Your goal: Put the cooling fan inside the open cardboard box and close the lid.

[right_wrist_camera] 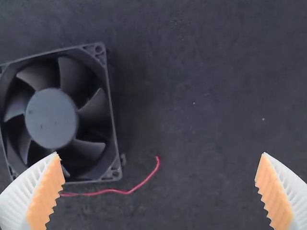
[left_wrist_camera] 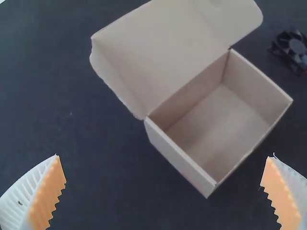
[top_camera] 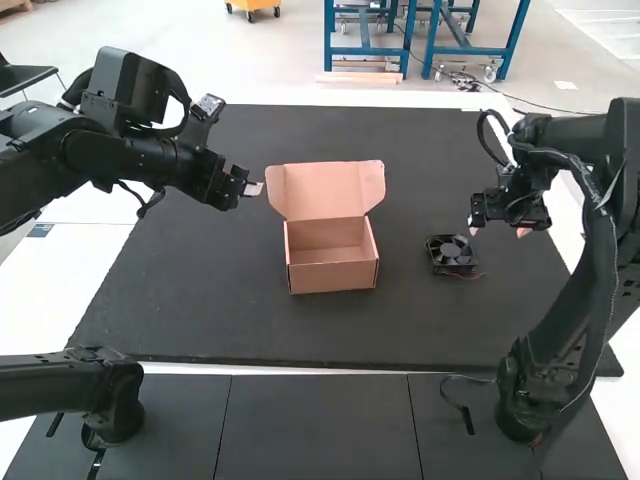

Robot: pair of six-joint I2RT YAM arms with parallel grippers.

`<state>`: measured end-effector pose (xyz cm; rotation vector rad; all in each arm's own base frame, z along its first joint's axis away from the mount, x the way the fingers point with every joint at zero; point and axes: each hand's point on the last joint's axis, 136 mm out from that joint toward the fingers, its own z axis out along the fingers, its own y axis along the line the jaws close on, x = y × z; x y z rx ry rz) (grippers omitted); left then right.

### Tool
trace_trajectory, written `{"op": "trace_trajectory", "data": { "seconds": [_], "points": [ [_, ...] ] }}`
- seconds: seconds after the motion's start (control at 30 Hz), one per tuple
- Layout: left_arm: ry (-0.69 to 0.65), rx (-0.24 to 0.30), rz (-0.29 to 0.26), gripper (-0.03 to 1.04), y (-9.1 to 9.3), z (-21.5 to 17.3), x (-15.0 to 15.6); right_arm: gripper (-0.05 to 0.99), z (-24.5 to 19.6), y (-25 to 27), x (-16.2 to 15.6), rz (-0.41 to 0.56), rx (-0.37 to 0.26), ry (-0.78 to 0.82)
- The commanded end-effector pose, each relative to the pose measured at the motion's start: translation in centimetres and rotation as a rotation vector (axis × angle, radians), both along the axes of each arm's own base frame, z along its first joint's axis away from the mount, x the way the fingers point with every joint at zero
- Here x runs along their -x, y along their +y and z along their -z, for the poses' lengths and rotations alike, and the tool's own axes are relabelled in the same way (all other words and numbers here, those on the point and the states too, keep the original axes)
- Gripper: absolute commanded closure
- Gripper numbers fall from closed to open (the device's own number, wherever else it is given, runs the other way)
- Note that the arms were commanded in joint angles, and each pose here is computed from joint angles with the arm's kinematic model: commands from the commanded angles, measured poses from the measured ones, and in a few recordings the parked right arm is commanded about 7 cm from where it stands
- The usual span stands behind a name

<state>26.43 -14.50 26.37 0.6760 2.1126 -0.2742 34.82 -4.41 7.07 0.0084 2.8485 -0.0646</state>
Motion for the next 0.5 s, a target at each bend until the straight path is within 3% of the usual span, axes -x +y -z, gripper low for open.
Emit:
{"op": "trace_trajectory", "data": {
  "seconds": [0.0,0.47],
  "points": [
    [-0.006,-0.011,-0.005,0.05,0.2,0.2,-0.3,0.03,-0.3,-0.3,-1.0,0.02,-0.014,-0.015],
    [-0.015,-0.006,-0.004,0.05,0.2,-0.1,-0.4,0.03,1.6,-0.5,-2.7,0.037,-0.024,0.029]
  ]
}}
